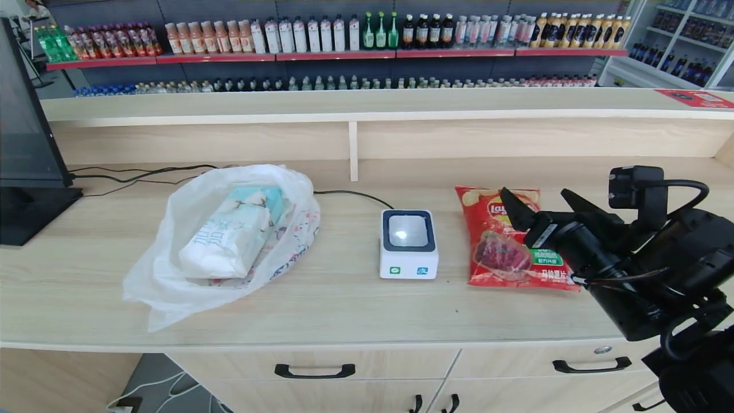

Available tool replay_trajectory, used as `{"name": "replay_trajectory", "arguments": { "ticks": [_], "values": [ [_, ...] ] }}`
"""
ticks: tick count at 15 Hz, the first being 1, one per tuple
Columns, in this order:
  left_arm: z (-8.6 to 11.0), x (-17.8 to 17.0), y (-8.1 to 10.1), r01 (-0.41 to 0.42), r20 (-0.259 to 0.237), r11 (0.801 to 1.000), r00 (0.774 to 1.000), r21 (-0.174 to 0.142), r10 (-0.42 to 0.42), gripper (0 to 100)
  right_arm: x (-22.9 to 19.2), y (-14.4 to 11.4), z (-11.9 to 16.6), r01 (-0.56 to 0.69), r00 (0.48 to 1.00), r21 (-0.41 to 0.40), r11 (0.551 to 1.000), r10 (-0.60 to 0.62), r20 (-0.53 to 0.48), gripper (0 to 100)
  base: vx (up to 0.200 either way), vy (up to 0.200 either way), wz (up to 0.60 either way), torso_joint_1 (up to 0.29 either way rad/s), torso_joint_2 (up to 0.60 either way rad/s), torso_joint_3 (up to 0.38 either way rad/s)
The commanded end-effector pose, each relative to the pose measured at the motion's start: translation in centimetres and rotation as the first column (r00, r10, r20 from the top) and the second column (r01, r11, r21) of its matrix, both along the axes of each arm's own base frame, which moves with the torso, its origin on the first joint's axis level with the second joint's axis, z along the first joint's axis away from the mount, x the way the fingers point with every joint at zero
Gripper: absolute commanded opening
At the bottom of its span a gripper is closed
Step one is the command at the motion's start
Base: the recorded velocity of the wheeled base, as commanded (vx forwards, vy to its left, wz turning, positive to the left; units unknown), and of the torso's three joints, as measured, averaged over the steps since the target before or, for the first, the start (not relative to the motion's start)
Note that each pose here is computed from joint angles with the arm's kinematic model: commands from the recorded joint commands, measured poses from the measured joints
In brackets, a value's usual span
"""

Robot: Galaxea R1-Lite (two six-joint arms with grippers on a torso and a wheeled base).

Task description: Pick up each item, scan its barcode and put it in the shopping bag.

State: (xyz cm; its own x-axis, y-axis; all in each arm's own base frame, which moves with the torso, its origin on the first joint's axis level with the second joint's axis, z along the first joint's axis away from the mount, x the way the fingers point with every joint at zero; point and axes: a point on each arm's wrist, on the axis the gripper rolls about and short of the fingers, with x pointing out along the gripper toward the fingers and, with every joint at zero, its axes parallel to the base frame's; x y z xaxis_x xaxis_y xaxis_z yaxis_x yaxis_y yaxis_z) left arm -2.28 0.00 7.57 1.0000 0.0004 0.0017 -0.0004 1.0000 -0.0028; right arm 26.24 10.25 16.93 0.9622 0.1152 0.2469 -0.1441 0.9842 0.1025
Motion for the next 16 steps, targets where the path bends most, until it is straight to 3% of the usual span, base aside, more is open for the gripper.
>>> {"name": "replay_trajectory", "arguments": {
  "ticks": [1,6,10,13,16],
  "values": [
    [0.0,0.0,0.0,0.0,0.0,1.0,1.0,0.0,0.0,100,-0.2,0.0,-0.2,-0.003,1.0,-0.004,1.0,0.003,-0.009,100,0.0,-0.2,0.0,-0.002,0.0,-0.002],
    [0.0,0.0,0.0,0.0,-0.002,1.0,1.0,0.001,0.0,100,-0.9,0.9,-1.0,-0.044,0.998,-0.018,0.999,0.044,-0.043,100,0.0,-0.2,0.0,0.006,0.0,0.004],
    [0.0,0.0,0.0,0.0,0.0,1.0,1.0,0.001,0.0,100,-2.7,3.8,-1.5,-0.162,0.985,-0.028,0.986,0.16,-0.065,100,0.0,0.0,0.0,0.0,0.0,0.0],
    [0.0,0.0,0.0,-0.001,-0.002,1.0,1.0,0.001,0.001,100,-6.8,4.4,-3.4,-0.279,0.949,-0.048,0.959,0.268,-0.167,100,0.0,0.0,0.0,0.0,0.0,0.0],
    [0.0,0.0,0.0,-0.001,-0.002,1.0,1.0,0.001,0.001,100,-6.2,5.7,-1.3,-0.296,0.953,-0.007,0.955,0.295,-0.073,100,0.0,0.0,0.0,0.0,0.0,0.0]
  ]
}}
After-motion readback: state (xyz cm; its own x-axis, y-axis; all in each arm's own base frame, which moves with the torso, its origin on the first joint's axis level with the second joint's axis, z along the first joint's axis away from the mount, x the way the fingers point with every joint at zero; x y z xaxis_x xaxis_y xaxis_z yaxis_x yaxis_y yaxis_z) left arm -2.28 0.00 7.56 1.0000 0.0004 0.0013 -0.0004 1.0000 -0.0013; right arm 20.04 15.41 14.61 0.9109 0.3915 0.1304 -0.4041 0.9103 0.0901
